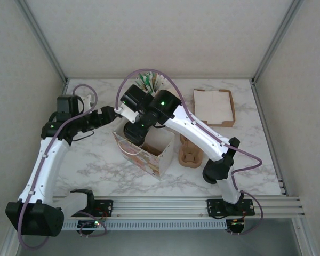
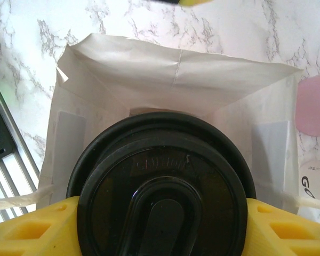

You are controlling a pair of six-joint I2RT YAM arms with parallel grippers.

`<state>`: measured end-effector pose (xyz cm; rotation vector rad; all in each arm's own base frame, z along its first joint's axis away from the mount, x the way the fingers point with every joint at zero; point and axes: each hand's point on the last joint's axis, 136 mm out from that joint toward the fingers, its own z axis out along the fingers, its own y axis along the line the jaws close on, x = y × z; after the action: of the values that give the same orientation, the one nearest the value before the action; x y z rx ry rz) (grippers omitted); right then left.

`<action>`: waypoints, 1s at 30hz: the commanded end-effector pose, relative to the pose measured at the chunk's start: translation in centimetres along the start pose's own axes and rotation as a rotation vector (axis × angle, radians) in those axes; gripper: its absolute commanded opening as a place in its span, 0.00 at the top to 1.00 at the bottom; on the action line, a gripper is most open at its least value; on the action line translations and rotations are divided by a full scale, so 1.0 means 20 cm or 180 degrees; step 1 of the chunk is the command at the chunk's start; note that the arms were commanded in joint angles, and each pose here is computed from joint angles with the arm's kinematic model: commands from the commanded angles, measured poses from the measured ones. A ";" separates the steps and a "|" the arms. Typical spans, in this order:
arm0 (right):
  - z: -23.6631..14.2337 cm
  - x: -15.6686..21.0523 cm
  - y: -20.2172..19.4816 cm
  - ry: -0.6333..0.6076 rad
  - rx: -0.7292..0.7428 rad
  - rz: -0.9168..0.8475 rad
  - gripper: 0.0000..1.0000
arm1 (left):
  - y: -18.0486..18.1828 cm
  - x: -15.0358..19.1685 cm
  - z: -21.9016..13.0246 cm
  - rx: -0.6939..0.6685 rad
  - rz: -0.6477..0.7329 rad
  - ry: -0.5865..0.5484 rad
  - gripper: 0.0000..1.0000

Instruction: Pack the takeout coffee

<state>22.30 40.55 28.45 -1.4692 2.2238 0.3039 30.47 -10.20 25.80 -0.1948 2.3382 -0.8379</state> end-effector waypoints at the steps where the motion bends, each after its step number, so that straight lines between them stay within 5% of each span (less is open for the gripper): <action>1: 0.05 0.00 -0.01 0.0024 -0.0066 0.0017 0.38 | -0.06 0.00 -0.02 0.0195 0.0119 -0.0047 0.09; 30: 0.20 0.09 -0.03 0.0152 -0.0104 0.0162 0.39 | -0.14 0.08 0.00 0.0443 0.0213 0.0162 0.06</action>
<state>23.18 40.69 23.16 -1.4829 2.3180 0.2844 29.75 -11.72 25.57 -0.1254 2.3464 -0.9174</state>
